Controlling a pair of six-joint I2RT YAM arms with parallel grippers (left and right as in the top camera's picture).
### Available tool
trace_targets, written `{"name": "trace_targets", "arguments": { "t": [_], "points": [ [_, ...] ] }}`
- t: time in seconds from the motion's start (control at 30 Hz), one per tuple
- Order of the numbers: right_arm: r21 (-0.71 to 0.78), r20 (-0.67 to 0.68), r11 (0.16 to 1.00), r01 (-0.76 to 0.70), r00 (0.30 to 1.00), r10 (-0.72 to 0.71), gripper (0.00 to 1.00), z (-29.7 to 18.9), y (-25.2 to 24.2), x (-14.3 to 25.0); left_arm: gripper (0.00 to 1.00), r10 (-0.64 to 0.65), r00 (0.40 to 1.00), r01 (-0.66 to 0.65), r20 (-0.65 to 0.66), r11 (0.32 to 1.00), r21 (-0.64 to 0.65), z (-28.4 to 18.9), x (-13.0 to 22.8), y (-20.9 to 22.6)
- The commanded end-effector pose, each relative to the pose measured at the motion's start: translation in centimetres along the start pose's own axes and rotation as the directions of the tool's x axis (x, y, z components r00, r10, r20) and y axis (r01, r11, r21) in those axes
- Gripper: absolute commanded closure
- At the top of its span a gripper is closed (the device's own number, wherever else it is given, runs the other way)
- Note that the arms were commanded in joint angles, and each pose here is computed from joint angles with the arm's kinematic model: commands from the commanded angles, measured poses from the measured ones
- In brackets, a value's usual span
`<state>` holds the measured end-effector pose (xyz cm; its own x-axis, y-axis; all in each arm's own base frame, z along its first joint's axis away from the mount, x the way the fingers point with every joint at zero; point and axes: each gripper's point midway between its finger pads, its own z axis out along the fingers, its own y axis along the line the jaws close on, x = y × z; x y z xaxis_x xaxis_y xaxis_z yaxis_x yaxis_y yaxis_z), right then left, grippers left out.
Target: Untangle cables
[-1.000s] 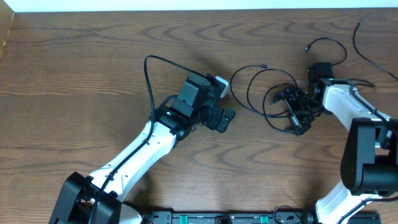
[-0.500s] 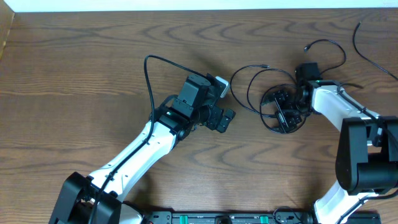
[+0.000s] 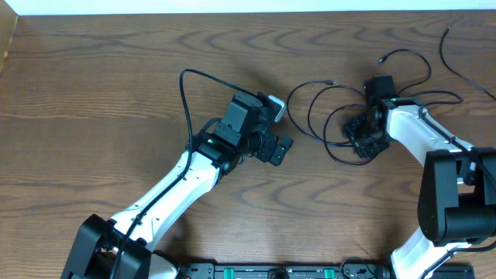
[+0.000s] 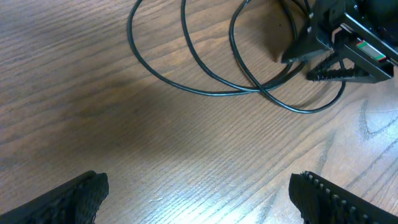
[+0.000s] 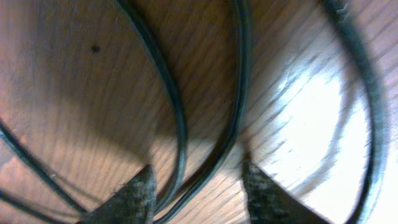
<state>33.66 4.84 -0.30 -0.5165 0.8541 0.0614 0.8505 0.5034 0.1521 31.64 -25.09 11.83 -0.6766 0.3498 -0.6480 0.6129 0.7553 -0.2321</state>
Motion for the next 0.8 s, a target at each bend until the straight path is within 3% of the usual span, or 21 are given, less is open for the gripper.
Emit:
{"name": "trace_targets", "arguments": {
  "t": [0.0, 0.27, 0.33, 0.43, 0.77],
  "points": [
    [0.183, 0.062, 0.983, 0.01, 0.998, -0.022, 0.64, 3.2, -4.6, -1.0, 0.02, -0.007, 1.0, 0.007, -0.002, 1.0, -0.008, 0.0, 0.0, 0.2],
    [0.174, 0.108, 0.985, 0.017, 0.994, -0.036, 0.7, 3.2, -4.2, -1.9, 0.02, -0.007, 1.0, 0.007, -0.002, 1.0, -0.008, 0.0, 0.0, 0.2],
    [0.178, 0.104, 0.983, 0.048, 0.992, -0.067, 0.78, 3.2, -4.2, -1.9, 0.02, -0.007, 1.0, 0.007, -0.002, 1.0, -0.008, 0.0, 0.0, 0.2],
    [0.199, 0.119, 0.975, 0.095, 0.986, -0.12, 0.99, 3.1, -4.4, -2.4, 0.02, -0.007, 1.0, 0.007, -0.002, 1.0, -0.008, 0.0, 0.0, 0.2],
    [0.21, 0.151, 0.96, 0.188, 0.963, -0.221, 0.99, 2.6, -3.8, -3.5, 0.02, -0.007, 1.0, 0.007, -0.002, 1.0, -0.008, 0.0, 0.0, 0.2]
  ]
}}
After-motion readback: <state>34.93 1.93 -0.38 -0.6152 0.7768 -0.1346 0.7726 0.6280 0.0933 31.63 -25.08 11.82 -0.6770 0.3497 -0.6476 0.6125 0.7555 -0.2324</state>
